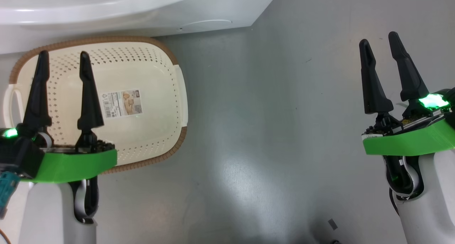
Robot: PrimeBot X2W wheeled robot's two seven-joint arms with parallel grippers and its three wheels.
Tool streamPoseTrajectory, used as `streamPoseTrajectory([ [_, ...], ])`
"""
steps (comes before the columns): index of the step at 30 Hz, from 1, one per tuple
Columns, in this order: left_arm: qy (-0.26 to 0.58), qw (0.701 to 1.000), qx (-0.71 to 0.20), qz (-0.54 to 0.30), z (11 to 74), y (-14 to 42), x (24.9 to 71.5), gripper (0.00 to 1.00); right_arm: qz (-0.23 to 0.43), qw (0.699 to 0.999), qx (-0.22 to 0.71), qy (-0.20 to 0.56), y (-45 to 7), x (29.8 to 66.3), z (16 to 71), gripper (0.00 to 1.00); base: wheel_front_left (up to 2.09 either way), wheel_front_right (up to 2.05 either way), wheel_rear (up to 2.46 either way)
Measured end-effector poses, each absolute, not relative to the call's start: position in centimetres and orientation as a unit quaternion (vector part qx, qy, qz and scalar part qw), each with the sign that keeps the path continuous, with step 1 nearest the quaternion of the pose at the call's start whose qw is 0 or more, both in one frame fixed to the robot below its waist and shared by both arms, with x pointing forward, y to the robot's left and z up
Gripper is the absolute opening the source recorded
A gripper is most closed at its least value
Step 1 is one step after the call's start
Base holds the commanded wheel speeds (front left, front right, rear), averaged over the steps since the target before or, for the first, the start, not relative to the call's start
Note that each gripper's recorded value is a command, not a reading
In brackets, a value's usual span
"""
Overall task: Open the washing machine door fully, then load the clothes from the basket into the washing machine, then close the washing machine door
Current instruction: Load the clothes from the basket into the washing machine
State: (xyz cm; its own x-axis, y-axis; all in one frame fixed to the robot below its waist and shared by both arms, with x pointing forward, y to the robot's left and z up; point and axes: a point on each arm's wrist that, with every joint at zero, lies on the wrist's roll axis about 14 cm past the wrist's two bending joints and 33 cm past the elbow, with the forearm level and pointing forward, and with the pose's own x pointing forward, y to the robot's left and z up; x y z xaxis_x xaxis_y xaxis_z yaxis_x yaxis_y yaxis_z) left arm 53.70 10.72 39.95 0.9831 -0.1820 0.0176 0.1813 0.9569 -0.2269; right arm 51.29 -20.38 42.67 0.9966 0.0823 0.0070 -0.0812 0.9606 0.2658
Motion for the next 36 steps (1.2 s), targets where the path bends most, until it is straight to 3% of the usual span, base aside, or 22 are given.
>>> streamPoseTrajectory([
  [11, -0.008, 0.989, -0.113, -0.097, 40.5, 10.3, 54.5, 1.00, 0.040, 0.990, 0.134, 0.001, -20.5, 51.2, 42.8, 1.00, 0.00, 0.00, 0.00],
  [21, -0.013, 0.986, -0.112, -0.120, 40.6, 8.2, 58.5, 1.00, 0.038, 0.990, 0.133, 0.005, -20.5, 51.0, 42.7, 1.00, 0.00, 0.00, 0.00],
  [36, 0.074, 0.975, -0.189, -0.090, 37.7, 7.3, 64.7, 1.00, 0.035, 0.990, 0.137, 0.009, -20.4, 50.6, 42.6, 1.00, 0.00, 0.00, 0.00],
])
